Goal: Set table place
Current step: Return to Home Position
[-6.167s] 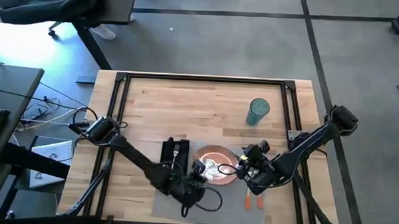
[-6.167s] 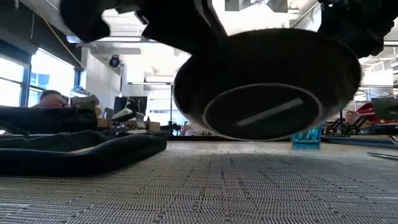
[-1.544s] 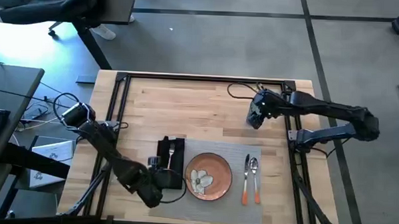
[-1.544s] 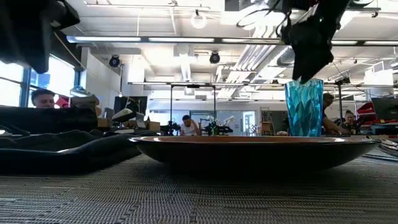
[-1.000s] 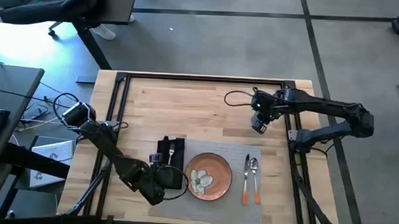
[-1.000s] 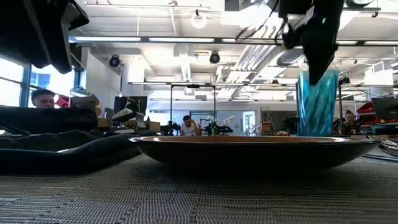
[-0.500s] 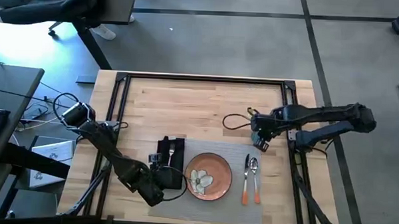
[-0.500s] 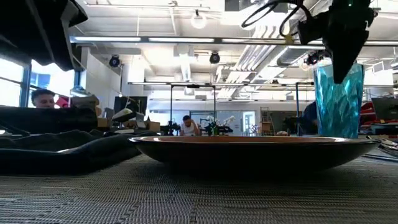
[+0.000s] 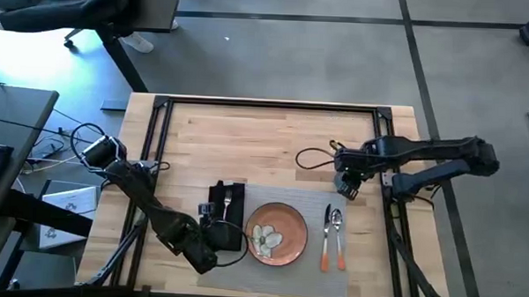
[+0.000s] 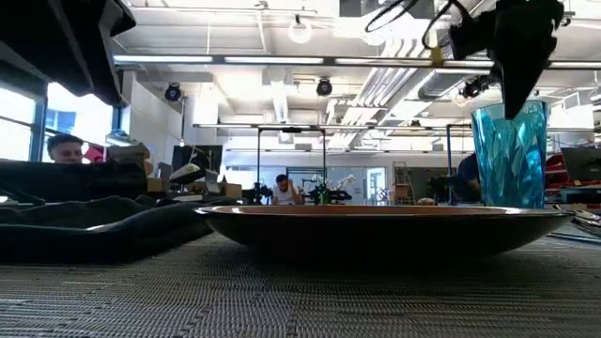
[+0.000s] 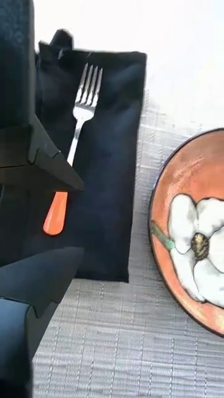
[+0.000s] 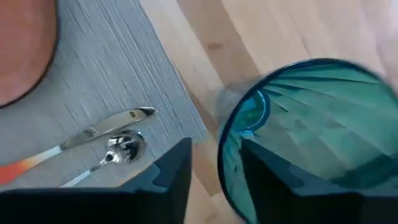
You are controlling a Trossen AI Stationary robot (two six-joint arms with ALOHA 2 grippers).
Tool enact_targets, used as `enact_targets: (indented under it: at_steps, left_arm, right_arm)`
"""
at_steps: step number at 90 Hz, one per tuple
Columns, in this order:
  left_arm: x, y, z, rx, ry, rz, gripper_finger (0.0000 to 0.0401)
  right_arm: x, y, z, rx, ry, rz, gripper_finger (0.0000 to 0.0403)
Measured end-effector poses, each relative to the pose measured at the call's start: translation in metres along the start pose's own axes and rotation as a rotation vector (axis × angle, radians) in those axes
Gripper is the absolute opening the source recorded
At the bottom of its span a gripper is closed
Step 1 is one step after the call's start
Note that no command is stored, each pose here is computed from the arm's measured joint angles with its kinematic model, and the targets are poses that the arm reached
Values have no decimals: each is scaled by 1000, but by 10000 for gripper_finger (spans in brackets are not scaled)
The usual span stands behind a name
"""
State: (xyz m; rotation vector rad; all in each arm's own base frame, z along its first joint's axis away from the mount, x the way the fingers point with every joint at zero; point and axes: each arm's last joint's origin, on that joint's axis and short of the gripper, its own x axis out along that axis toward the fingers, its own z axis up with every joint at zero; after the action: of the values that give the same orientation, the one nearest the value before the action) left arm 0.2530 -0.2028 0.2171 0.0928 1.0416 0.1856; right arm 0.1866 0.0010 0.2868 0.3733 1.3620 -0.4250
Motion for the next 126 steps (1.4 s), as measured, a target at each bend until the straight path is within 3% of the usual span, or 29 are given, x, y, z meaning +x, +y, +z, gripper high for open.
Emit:
enact_targets:
  at_steps: [16, 32, 42, 57, 68, 76, 93, 102, 111, 126]
  left_arm:
    - [-5, 9, 6, 75, -18, 6, 134]
    - [-26, 51, 24, 170, -130, 54, 89]
    - [-31, 90, 22, 167, -202, 45, 55]
    - [-28, 147, 1, 63, -382, -97, 9]
    - [-27, 178, -14, 21, -571, -174, 4]
    - [-30, 195, -26, -25, -660, -140, 6]
    - [-33, 213, -47, -255, -694, 28, 7]
    - [-35, 215, -48, -353, -702, 50, 7]
    - [-34, 215, -48, -332, -698, 53, 7]
    - [-38, 215, -49, -283, -712, 23, 7]
  right_arm:
    - [-40, 2, 6, -22, -106, 43, 161]
    - [-50, 11, 6, -154, -332, 109, 153]
    - [-46, 10, -4, -181, -412, 158, 130]
    - [-42, 3, -25, -185, -607, 289, 77]
    - [-36, -4, -39, -190, -793, 403, 30]
    - [-28, -9, -48, -185, -886, 458, 6]
    - [-7, -21, -66, -34, -855, 537, 21]
    - [-4, -23, -68, 20, -883, 546, 27]
    - [3, -22, -66, -10, -970, 505, 28]
    - [19, -16, -70, -131, -1150, 572, 28]
